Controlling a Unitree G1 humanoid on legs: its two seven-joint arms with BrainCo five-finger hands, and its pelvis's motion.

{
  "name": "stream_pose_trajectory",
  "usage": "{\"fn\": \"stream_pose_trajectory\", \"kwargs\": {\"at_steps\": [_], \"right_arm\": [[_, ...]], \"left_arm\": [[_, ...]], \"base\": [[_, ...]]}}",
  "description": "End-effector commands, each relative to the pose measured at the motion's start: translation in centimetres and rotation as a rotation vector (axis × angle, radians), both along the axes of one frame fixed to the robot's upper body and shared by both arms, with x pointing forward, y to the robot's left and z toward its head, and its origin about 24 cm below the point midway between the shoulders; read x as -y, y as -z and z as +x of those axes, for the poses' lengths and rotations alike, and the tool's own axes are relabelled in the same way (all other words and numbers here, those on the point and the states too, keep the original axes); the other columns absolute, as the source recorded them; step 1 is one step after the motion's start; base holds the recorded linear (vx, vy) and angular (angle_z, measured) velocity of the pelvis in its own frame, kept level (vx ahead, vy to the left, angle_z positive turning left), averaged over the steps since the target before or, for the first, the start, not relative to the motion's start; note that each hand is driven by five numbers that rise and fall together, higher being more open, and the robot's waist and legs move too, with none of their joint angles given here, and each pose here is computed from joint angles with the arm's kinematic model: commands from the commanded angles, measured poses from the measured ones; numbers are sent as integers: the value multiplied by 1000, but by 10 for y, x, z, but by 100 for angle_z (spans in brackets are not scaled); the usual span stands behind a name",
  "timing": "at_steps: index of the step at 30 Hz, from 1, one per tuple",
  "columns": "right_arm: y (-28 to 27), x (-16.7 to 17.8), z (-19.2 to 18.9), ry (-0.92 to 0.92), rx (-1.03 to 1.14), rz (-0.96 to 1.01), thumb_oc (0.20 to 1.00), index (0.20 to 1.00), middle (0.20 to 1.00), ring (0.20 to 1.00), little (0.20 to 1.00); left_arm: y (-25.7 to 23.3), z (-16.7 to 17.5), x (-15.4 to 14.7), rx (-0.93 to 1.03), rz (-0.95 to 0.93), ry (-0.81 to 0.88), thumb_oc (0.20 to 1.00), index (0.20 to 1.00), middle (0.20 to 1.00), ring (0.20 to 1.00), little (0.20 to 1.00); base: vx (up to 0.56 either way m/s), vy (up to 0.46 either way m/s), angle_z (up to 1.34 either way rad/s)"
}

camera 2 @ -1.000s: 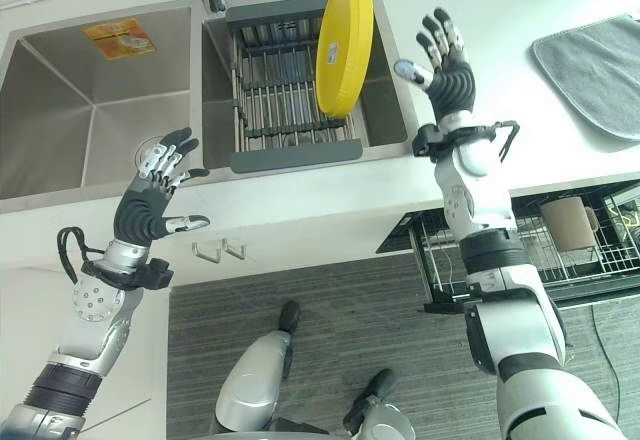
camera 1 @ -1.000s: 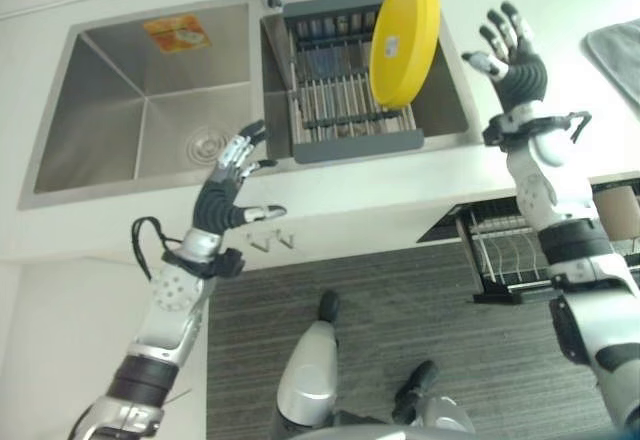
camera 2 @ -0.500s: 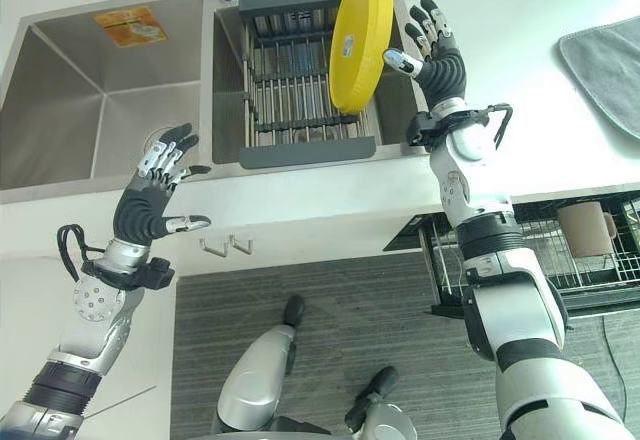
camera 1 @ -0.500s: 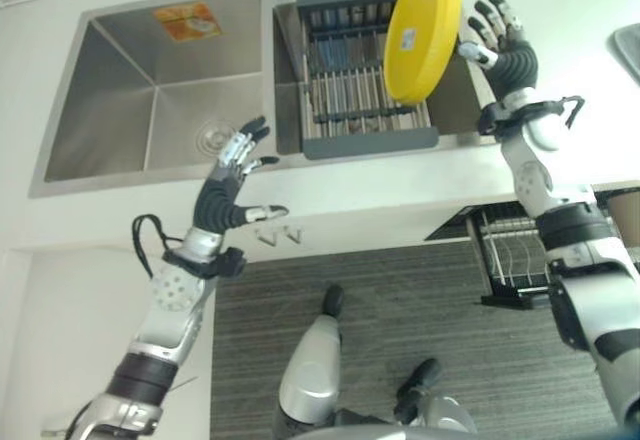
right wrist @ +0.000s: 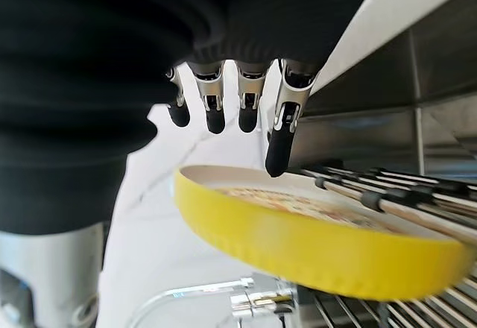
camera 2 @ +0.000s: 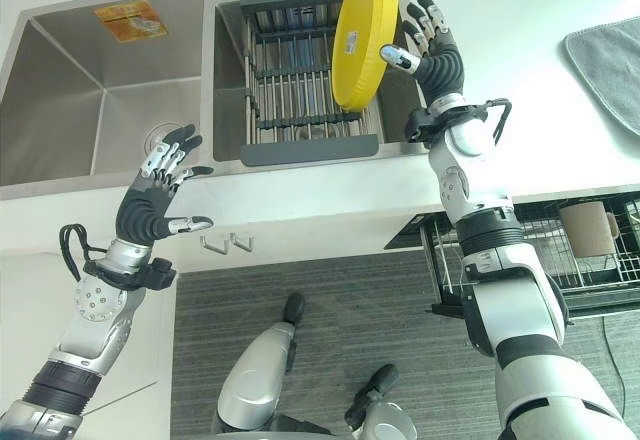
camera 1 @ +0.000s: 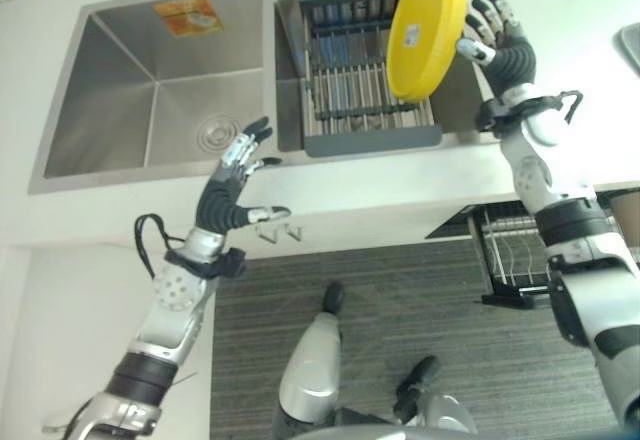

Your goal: Place the dishes in the dishwasher.

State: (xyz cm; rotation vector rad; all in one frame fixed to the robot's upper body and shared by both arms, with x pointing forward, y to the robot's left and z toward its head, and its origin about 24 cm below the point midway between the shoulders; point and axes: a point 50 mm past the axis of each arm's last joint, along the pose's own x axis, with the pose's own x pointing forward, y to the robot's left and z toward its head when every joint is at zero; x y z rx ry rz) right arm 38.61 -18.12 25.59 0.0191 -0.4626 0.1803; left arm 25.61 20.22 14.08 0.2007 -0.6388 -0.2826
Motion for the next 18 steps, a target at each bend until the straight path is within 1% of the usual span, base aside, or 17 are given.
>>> {"fn": "stream_pose_trajectory", "kwargs": {"at_steps": [1,5,10,18], "right_arm": [[-52,-16,-9,-41,167,-63,1000,1000,1000,1000,1000],[-52,-14,-6,-23,150,-35,1000,1000,1000,1000,1000],[-50,-8,-4,-15,122,-4,1000,1000,1000,1000,1000],[-44,-11,2,20,79,-99,1000,1000,1000,1000,1000]], "left_arm": [[-26,-9,6,160,12,44,1000,1000,1000,1000,1000],[-28,-9,9,195,55,23,1000,1000,1000,1000,1000],[-32,-10,7,200,44,25,1000,1000,1000,1000,1000],[-35,-9,9,219,41,24,1000,1000,1000,1000,1000]], "base": [[0,32,3],[4,19,4],[38,-17,6],[0,7,6]]}}
